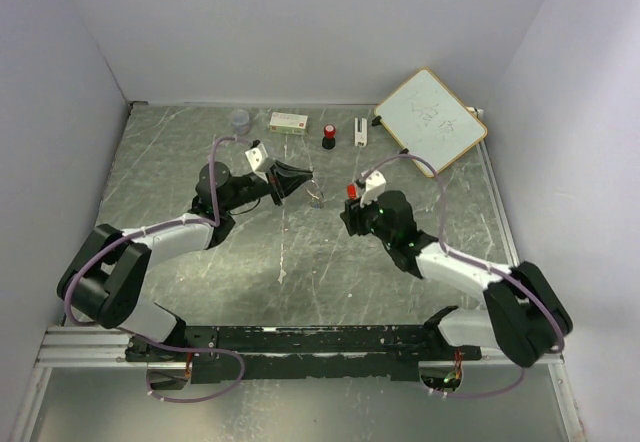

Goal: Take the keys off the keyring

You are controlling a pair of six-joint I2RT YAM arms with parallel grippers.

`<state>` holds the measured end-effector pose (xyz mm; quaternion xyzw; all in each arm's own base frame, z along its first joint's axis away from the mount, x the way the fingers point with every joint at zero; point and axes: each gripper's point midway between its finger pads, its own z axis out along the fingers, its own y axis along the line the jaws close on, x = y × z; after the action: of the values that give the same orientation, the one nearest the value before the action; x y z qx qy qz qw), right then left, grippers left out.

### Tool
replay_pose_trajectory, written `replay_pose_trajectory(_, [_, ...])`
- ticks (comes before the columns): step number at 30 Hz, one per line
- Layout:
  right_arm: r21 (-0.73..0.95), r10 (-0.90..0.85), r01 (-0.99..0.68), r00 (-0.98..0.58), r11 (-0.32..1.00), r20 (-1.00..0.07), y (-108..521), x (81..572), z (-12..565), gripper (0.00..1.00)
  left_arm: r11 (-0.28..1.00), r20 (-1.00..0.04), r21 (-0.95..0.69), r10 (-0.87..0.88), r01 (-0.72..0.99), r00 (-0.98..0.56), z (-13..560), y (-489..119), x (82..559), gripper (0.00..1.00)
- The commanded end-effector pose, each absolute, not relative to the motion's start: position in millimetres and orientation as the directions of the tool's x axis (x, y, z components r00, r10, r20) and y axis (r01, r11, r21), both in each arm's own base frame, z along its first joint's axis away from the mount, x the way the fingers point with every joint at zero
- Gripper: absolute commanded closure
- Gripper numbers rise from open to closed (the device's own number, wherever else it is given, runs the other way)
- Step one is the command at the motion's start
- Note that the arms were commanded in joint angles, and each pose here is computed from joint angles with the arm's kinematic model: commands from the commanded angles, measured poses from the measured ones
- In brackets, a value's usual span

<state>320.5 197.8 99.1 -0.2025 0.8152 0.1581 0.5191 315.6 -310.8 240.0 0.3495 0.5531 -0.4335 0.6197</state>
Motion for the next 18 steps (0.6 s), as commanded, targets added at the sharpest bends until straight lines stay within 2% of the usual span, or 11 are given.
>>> replay_pose_trajectory(1, [0.085, -0.050, -0.562, -0.221, 0.823, -0.974, 210, 308, 140, 0.52, 0.332, -0.974, -0.009, -0.216, 0.943, 0.067, 272, -310, 299, 0.92])
replay_pose_trajectory(18, [0.180, 0.061, -0.759, -0.183, 0.625, -0.981, 252, 278, 165, 0.62, 0.188, -0.954, 0.068, -0.275, 0.980, 0.119, 328, -309, 249, 0.93])
